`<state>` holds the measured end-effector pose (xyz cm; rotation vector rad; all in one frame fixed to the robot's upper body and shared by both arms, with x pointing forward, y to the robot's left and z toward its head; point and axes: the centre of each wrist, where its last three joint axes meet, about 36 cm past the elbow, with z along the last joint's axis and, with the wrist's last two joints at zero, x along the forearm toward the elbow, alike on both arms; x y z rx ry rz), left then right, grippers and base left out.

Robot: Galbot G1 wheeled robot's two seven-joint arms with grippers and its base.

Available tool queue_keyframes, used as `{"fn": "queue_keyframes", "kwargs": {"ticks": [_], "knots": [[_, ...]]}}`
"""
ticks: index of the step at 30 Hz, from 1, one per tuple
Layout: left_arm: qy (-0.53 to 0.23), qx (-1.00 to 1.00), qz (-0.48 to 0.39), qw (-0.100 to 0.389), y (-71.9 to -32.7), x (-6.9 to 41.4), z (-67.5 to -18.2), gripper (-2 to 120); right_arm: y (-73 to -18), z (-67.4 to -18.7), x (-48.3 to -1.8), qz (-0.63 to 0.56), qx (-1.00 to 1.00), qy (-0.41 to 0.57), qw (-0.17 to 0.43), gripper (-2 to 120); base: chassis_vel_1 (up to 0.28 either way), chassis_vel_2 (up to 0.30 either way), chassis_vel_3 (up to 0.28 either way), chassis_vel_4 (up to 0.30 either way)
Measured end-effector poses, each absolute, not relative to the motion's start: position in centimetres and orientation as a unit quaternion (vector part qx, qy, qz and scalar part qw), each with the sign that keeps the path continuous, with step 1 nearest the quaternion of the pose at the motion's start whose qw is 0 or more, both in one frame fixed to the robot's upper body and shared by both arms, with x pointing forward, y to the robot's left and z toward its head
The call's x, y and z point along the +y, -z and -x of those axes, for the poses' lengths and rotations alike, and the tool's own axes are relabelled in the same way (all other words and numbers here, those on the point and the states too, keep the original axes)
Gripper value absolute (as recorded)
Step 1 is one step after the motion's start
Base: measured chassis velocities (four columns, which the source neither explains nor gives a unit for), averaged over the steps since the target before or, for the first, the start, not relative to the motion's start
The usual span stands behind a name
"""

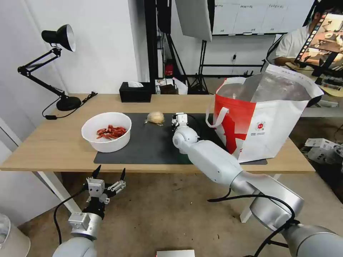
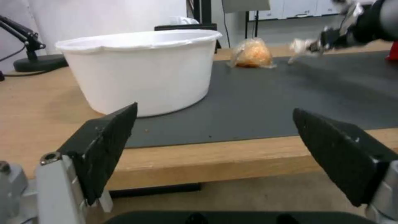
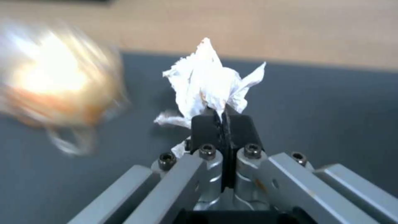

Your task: Pick up the trash from the table and place it into the takeout bag.

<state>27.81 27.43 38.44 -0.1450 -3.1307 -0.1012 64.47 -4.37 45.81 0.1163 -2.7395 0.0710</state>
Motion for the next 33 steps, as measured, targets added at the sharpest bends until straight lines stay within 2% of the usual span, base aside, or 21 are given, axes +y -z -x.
{"fn": "queue_keyframes", "kwargs": {"ticks": [4, 12, 21, 24, 26, 29, 31, 33], "knots": [[0.032, -0.999, 0.044, 0.002, -38.6, 27.5, -27.7, 100, -49.2, -61.4, -5.4, -0.06, -0.989, -0.014, 0.138, 0, 0.0, 0.0, 0.0, 0.0], [0.032, -0.999, 0.042, 0.002, -38.7, 27.6, -27.5, 100, -53.7, -55.5, -8.7, -0.119, -0.991, 0.017, 0.058, 0, 0.0, 0.0, 0.0, 0.0], [0.029, -0.999, 0.042, 0.007, -38.3, 27.3, -27.4, 100, -56.7, -53.3, -12.3, -0.129, -0.991, -0.006, -0.031, 0, 0.0, 0.0, 0.0, 0.0], [0.028, -0.999, 0.042, 0.008, -38.3, 27.3, -27.4, 100, -57.7, -53.8, -14.1, -0.061, -0.992, -0.069, -0.082, 0, 0.0, 0.0, 0.0, 0.0], [0.028, -0.999, 0.042, 0.009, -38.2, 27.3, -27.3, 100, -58.3, -54.0, -14.4, -0.022, -0.993, -0.077, -0.088, 0, 0.0, 0.0, 0.0, 0.0], [0.028, -0.999, 0.042, 0.01, -38.2, 27.3, -27.2, 100, -59.0, -54.2, -14.8, 0.035, -0.992, -0.08, -0.089, 0, 0.0, 0.0, 0.0, 0.0], [0.028, -0.999, 0.043, 0.011, -38.1, 27.2, -27.1, 100, -60.2, -54.6, -15.7, 0.131, -0.986, -0.075, -0.068, 0, 0.0, 0.0, 0.0, 0.0], [0.028, -0.999, 0.044, 0.011, -38.1, 27.1, -27.1, 100, -60.4, -54.7, -15.9, 0.144, -0.985, -0.071, -0.059, 0, 0.0, 0.0, 0.0, 0.0]]}}
